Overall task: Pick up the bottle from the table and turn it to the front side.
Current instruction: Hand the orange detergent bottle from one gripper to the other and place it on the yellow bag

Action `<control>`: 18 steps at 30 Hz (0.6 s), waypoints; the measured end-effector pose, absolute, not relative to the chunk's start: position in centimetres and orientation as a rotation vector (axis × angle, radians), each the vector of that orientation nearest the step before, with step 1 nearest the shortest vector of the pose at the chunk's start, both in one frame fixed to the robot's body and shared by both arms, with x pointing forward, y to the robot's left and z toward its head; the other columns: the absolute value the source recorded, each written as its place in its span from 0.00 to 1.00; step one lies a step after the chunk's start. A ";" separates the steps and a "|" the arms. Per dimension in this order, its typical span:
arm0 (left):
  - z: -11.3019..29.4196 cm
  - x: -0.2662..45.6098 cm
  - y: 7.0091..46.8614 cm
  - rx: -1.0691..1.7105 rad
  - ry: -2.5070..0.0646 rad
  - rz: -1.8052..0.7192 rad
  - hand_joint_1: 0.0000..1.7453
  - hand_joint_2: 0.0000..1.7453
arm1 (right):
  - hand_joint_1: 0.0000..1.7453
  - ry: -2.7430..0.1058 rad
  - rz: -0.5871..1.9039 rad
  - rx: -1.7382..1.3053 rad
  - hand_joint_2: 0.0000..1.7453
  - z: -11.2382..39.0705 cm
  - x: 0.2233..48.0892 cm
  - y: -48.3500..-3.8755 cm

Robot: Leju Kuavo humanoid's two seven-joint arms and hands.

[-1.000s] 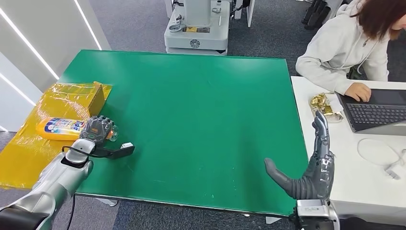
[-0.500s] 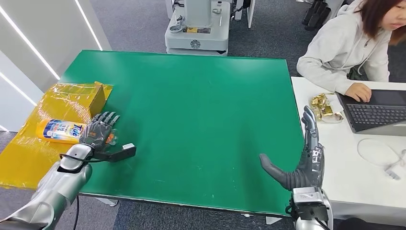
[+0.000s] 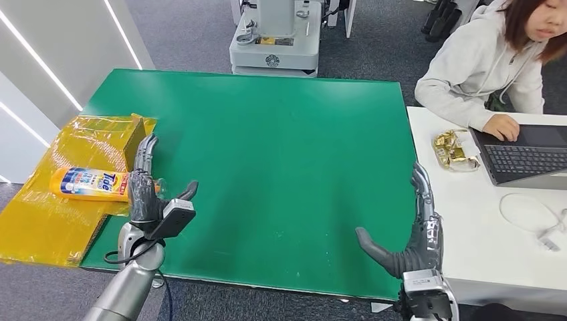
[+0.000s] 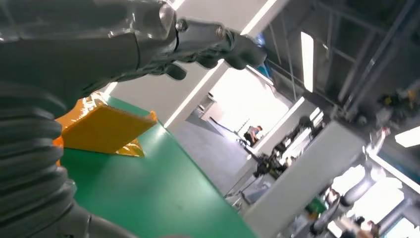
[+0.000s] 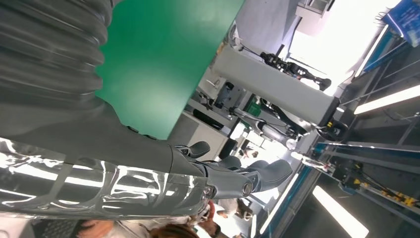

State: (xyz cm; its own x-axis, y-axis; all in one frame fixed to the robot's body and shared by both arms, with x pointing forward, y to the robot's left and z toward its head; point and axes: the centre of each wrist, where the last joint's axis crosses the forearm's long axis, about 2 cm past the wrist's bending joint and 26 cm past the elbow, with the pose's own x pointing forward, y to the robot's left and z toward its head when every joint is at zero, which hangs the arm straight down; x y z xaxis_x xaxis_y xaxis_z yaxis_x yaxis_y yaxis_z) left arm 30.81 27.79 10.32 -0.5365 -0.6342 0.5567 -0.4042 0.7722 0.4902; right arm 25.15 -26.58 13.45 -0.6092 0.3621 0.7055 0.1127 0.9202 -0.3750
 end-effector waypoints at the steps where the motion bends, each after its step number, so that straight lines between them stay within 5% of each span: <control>1: 10.8 30.6 27.2 0.765 -2.241 -0.337 0.00 1.00 | 0.00 -2.210 0.365 -0.332 1.00 13.3 24.8 -26.5; 12: 14.0 29.5 24.2 0.638 -2.379 -0.086 0.00 1.00 | 0.00 -2.176 0.341 -0.303 1.00 12.6 23.1 -25.6; 18: 14.0 28.4 20.5 -0.092 -2.212 -0.009 0.00 1.00 | 0.00 -2.122 0.228 -0.247 1.00 11.6 21.2 -25.2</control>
